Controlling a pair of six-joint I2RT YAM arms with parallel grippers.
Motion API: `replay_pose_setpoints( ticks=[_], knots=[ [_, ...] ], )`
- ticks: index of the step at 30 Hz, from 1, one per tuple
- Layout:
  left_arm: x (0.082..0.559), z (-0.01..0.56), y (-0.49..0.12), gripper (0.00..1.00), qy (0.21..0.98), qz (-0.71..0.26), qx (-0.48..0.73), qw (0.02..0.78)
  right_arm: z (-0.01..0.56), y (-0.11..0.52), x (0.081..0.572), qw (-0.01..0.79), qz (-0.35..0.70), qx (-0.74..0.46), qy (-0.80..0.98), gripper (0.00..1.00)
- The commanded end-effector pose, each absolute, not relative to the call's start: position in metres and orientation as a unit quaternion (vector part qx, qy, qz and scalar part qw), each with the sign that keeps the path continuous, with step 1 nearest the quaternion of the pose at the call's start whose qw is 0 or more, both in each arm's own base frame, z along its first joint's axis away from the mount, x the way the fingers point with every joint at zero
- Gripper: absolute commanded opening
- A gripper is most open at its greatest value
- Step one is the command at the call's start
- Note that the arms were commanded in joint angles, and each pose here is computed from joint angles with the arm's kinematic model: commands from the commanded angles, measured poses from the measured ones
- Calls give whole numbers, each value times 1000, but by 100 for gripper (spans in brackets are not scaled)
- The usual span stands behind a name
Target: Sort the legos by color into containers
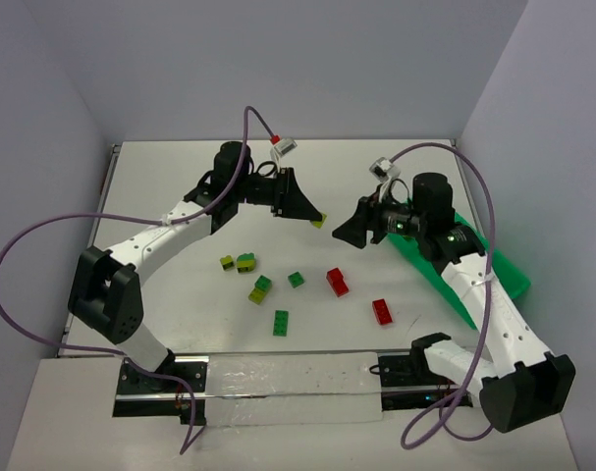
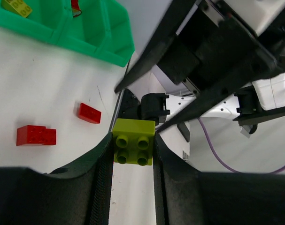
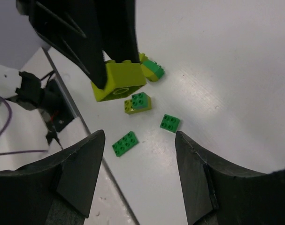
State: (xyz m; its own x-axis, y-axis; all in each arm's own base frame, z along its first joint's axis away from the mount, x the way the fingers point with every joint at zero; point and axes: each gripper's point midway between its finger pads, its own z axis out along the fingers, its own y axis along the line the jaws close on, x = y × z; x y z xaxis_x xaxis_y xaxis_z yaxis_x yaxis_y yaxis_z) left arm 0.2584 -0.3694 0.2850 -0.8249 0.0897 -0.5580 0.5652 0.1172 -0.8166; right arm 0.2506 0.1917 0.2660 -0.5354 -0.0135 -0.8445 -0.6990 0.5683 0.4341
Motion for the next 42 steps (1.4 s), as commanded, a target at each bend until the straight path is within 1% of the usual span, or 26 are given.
replay_pose_setpoints(
  ticks=[1, 5, 7, 20, 32, 36, 39, 42],
  knots=[
    [259, 315, -374, 0, 703, -646, 229, 189, 301, 184, 257, 563, 281, -301, 716, 68],
    [261, 314, -374, 0, 712, -639, 221, 189, 308, 175, 257, 628, 231, -330, 666, 68],
    [262, 312, -374, 0, 716, -637, 216, 187, 309, 175, 256, 639, 216, -341, 655, 68],
    [265, 314, -375, 0, 723, -635, 202, 182, 310, 220, 255, 631, 214, -402, 628, 71],
    [263, 313, -374, 0, 722, -635, 206, 179, 315, 241, 266, 642, 220, -402, 615, 70],
    [262, 312, -374, 0, 722, -635, 208, 178, 314, 244, 271, 640, 219, -403, 616, 65],
    [261, 312, -373, 0, 723, -634, 209, 178, 318, 245, 272, 645, 219, -400, 613, 57],
    [260, 312, -373, 0, 723, -634, 209, 178, 319, 246, 272, 645, 222, -400, 613, 53]
  ],
)
